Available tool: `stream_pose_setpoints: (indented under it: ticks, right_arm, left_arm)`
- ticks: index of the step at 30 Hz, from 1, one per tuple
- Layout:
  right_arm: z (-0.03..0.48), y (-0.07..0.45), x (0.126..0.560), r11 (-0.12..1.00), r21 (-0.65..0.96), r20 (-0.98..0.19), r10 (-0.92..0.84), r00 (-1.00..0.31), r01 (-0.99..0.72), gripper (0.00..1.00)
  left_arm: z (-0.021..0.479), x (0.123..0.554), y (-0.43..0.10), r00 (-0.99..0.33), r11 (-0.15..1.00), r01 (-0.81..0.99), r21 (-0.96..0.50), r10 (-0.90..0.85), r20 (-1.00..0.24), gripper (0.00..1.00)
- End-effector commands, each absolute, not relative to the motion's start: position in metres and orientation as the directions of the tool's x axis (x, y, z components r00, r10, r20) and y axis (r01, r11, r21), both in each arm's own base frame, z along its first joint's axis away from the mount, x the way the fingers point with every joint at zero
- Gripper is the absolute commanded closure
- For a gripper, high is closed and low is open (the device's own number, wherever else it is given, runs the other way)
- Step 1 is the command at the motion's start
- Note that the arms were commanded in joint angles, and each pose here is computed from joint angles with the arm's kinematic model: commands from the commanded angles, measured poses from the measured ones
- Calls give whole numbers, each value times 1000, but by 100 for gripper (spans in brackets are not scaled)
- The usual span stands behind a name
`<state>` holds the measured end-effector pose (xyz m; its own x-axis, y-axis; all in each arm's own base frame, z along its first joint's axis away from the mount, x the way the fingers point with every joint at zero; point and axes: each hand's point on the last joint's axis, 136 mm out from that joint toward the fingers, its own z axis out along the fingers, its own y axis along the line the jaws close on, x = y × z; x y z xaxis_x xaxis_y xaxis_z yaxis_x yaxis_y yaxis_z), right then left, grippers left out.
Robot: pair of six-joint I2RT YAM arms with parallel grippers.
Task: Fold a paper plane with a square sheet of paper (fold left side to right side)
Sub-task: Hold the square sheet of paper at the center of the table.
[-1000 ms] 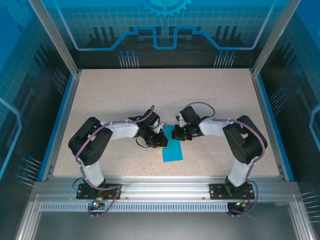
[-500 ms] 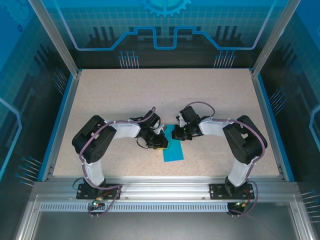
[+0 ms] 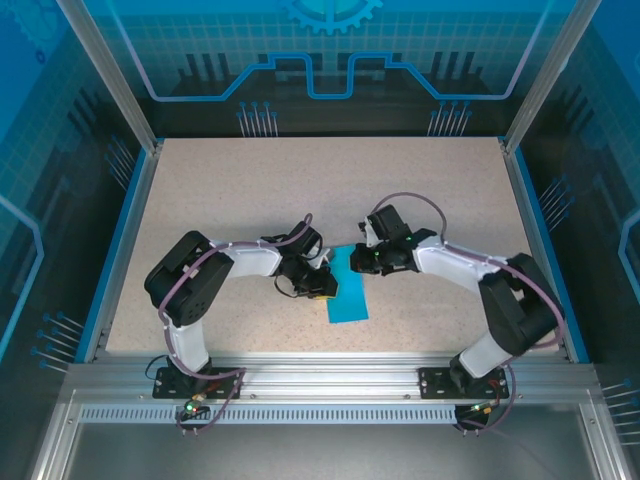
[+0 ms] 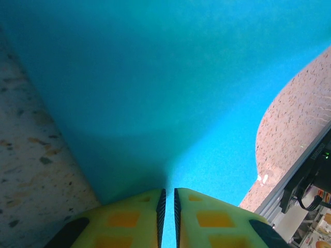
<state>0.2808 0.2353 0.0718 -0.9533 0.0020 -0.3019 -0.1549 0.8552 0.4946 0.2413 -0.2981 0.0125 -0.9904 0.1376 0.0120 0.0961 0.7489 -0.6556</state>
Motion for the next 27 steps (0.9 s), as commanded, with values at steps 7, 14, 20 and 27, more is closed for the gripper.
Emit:
stream_pose_setpoints:
  ticks: [7, 14, 20, 27]
  right_arm:
    - [35, 233, 207, 848, 520, -140, -35, -989, -104, 96]
    - [11, 237, 193, 868, 489, -62, -67, -996, -89, 97]
    - [-7, 220, 183, 915, 400, 7, -63, -998, -55, 97]
    - [-22, 205, 171, 943, 331, 59, -60, -996, -37, 97]
  left_arm:
    - [-17, 220, -277, -988, 838, 43, -544, 115, 98, 82]
    - [-16, 220, -277, -989, 840, 45, -541, 114, 96, 82]
    - [2, 227, -285, -991, 817, 65, -573, 121, 61, 81]
    - [45, 244, -300, -990, 768, 130, -627, 136, -39, 75]
